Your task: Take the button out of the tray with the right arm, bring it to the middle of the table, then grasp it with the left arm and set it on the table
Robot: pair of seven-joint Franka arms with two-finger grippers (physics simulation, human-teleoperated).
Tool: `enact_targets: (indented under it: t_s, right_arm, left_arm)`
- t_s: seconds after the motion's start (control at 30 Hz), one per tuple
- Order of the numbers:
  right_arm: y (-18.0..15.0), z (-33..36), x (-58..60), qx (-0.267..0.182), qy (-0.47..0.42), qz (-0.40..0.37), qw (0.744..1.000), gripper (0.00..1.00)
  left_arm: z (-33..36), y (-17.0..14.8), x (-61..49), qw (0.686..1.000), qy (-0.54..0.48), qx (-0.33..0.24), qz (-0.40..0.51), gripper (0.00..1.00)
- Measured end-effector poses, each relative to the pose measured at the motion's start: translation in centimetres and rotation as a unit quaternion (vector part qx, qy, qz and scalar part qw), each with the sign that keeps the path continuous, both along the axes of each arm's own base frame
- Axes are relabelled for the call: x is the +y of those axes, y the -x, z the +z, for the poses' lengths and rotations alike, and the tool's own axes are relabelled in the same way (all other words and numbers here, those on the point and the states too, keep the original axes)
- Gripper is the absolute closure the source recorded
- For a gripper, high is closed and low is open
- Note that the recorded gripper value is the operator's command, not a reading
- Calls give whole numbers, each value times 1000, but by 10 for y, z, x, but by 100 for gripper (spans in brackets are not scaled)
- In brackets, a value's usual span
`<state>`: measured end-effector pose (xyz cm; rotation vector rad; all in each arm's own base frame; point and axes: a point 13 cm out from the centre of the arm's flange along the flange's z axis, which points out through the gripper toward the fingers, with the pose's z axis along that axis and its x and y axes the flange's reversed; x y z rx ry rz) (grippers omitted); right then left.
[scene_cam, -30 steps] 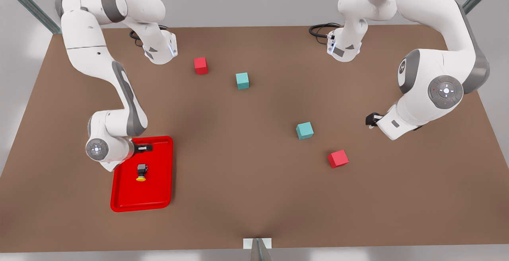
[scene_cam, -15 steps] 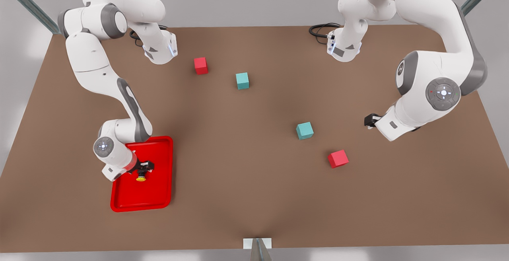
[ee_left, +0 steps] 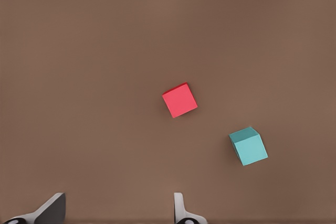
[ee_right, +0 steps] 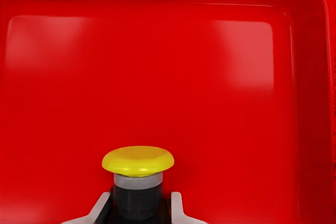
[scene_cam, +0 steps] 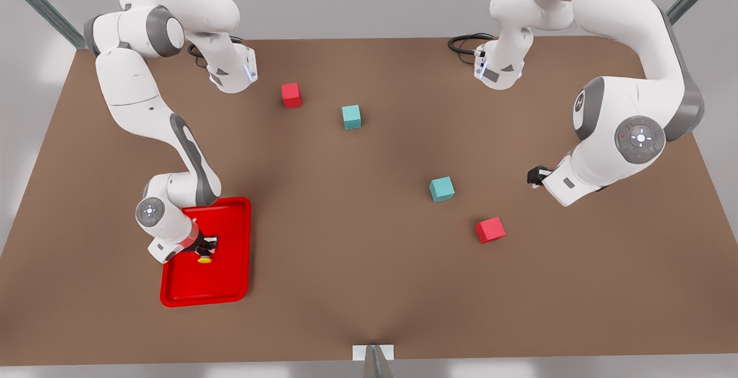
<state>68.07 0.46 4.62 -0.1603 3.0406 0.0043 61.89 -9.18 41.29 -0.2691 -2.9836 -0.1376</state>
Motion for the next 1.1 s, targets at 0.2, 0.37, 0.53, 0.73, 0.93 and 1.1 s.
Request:
enact_targets:
  t_s: [0.2,0.37,0.53,0.73,0.93,1.1]
  right_arm:
    - [-11,52,14,-2,4,19,1000,59]
    - [-24,138,87,6,-16,61,998,59]
    - [19,185,260,43,-36,134,989,59]
    - [84,169,451,87,-65,128,986,58]
    - [101,116,537,106,-71,18,992,57]
    - [111,72,561,116,-82,-66,988,57]
  left_arm:
    - [0,0,0,1000,0,0,0,0]
    - [-1,0,-1,1000,0,1,1,0]
    - [-1,0,-1,1000,0,1,0,0]
    - [-1,0,-1,1000,-1,1,0,0]
    - [-1,0,-1,1000,-1,1,0,0]
    - [-1,0,-1,1000,-1,1,0,0]
